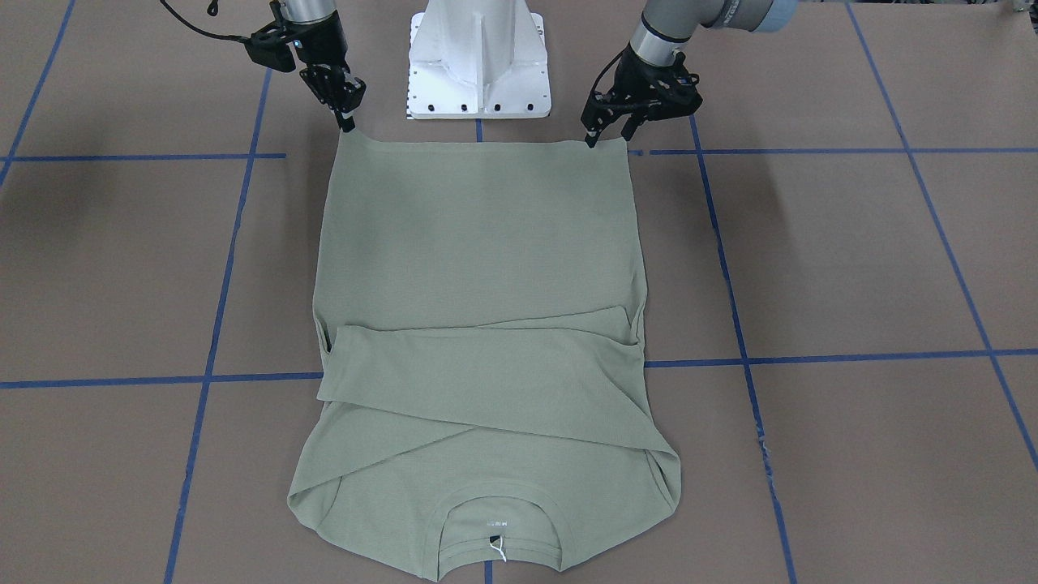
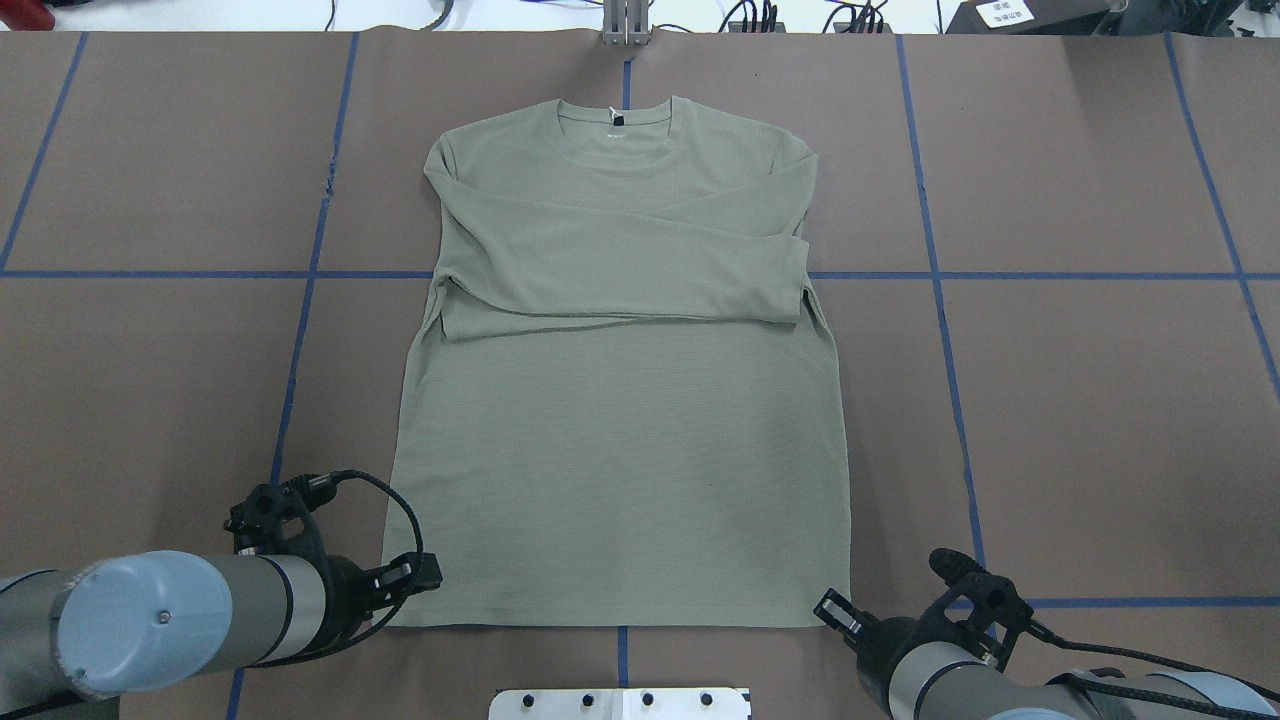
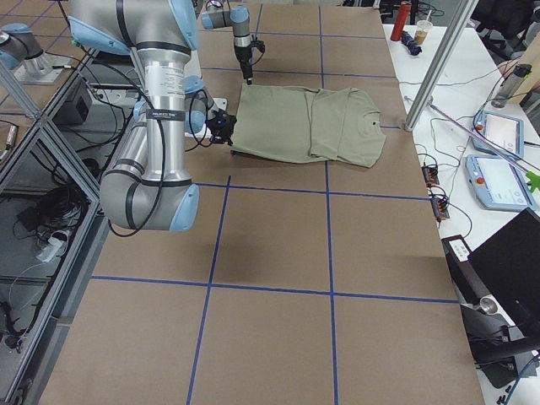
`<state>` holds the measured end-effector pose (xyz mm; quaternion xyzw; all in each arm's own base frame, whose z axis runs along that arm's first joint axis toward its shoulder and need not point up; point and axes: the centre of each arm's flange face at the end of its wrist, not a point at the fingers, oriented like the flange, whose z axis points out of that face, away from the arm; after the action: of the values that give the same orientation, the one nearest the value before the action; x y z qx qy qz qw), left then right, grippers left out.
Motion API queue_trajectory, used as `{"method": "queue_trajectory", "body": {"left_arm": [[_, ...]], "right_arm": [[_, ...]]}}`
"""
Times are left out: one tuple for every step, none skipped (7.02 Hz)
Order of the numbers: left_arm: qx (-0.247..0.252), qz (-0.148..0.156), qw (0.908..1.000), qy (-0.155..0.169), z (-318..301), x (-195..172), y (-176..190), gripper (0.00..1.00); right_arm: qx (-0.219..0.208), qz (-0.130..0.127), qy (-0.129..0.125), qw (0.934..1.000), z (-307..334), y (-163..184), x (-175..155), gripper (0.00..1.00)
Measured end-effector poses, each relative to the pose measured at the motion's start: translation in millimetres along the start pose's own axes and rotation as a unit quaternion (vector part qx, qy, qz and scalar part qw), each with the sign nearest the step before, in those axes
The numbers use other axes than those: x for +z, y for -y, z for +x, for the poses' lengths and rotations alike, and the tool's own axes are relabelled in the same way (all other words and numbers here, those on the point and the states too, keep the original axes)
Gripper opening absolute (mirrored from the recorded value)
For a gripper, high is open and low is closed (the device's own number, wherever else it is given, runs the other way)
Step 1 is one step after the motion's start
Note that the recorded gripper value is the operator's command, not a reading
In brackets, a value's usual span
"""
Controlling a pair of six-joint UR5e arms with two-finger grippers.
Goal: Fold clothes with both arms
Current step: 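Move the left gripper to the nearest hem corner while the right gripper waits, then grasp both hem corners nearest the robot with the left and right grippers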
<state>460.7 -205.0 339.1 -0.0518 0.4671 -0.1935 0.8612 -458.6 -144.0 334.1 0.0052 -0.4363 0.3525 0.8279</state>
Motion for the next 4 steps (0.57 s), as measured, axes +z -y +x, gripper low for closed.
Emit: {"method": "queue_trajectory", "body": {"left_arm": [[-0.011,-0.003,0.9997,0.022,-7,4,-13,0.78],[-0.018,-0.005,0.9992,0.036,-11,8,-21,0.76],[-0.021,-0.001,0.999,0.04,-13,10,-24,0.75],[-0.022,0.007,0.9989,0.041,-13,12,-23,0.73]], "right_arm": [[0.0,0.0,0.0,1.0,0,0,0,0.0],[0.0,0.001,0.0,1.0,0,0,1,0.0],[0.0,0.002,-0.001,1.0,1,1,1,0.0],[-0.001,0.003,-0.002,1.0,2,1,3,0.0]]}}
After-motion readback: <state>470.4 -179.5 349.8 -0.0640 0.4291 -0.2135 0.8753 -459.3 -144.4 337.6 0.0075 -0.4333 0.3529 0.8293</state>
